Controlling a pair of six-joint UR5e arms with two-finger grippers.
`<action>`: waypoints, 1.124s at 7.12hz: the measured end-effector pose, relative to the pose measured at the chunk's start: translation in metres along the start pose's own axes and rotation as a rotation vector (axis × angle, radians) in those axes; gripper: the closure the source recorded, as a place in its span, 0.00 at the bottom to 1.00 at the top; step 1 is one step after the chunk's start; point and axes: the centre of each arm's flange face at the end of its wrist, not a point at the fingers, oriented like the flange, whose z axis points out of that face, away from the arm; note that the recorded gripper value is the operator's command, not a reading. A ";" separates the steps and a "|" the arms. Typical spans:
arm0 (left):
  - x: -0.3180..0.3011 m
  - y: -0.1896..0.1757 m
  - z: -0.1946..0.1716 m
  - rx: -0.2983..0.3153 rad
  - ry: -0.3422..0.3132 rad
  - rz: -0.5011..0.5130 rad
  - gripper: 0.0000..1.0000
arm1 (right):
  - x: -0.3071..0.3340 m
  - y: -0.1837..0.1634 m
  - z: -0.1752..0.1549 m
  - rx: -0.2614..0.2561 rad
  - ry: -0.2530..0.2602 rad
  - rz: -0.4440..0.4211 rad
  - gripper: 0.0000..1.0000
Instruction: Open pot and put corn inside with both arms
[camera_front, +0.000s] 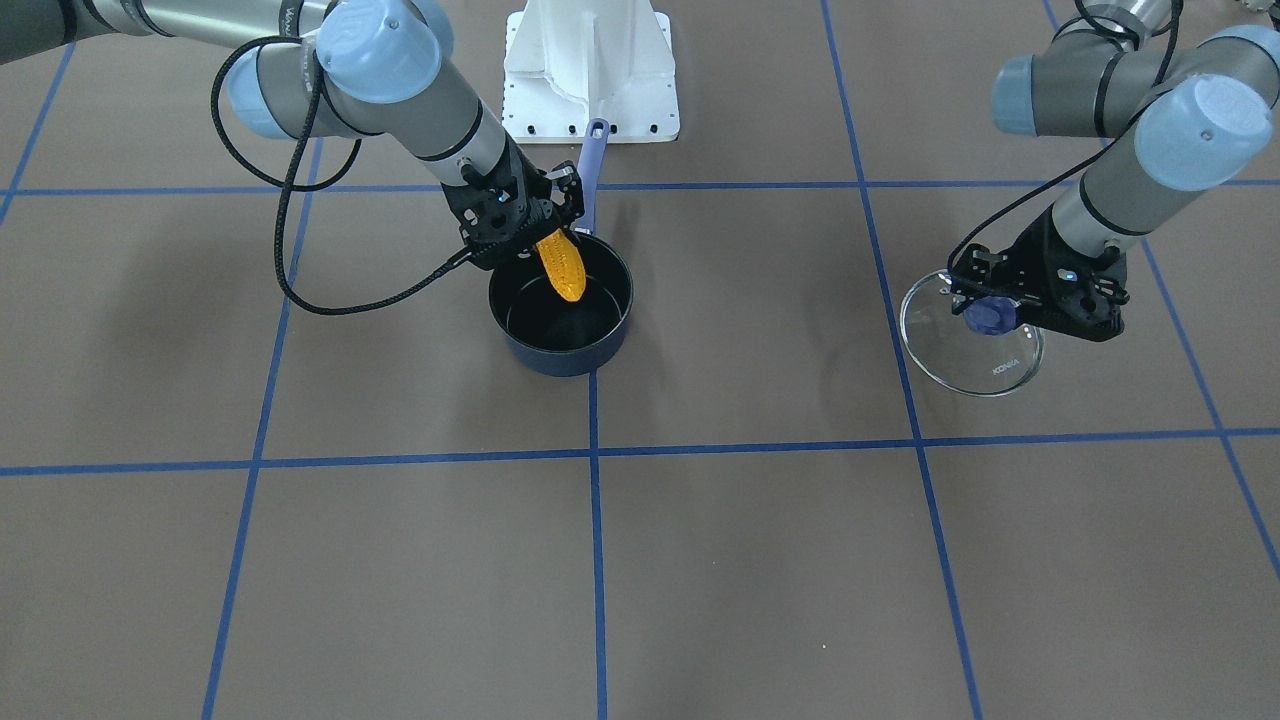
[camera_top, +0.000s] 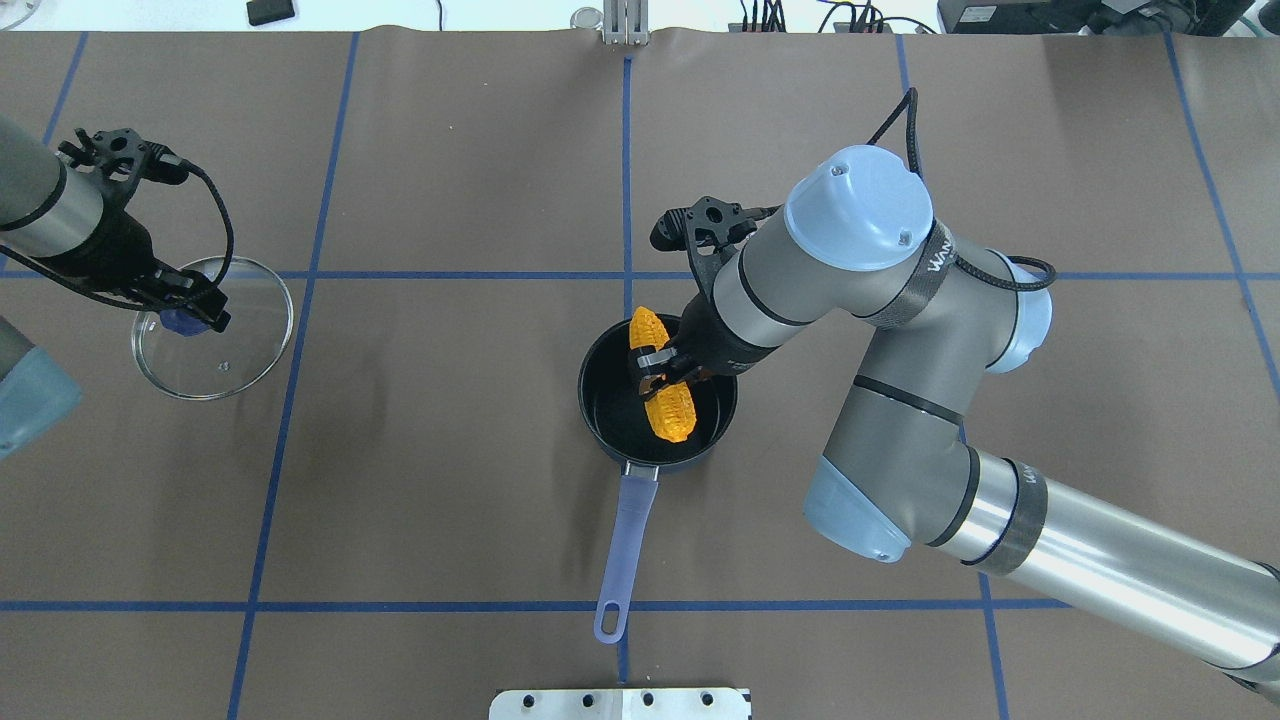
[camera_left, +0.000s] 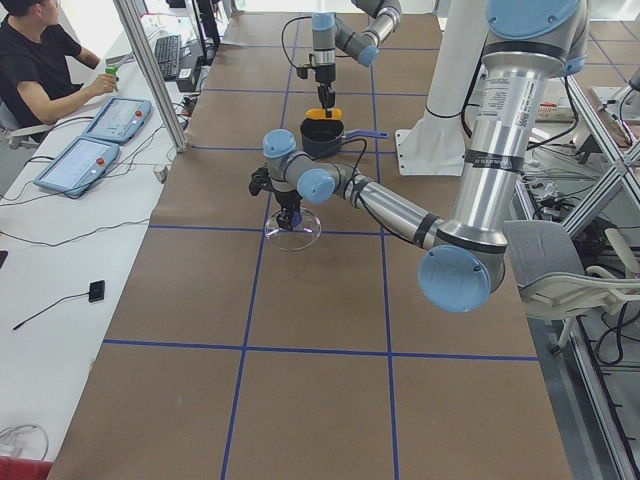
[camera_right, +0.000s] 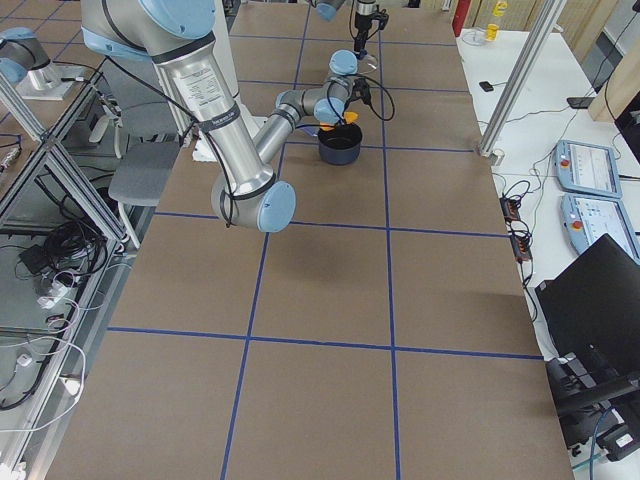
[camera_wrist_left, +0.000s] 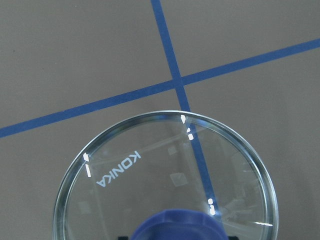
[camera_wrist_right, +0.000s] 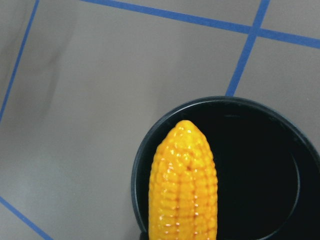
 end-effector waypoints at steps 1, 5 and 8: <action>-0.001 0.000 0.001 -0.001 -0.001 -0.001 0.47 | -0.002 -0.003 0.000 0.004 0.004 0.005 0.00; -0.031 0.005 0.031 -0.023 -0.008 0.016 0.46 | 0.002 -0.026 -0.021 0.048 0.010 0.028 0.00; -0.043 -0.001 0.052 -0.019 -0.003 0.019 0.45 | 0.009 -0.033 -0.024 0.052 0.019 0.036 0.00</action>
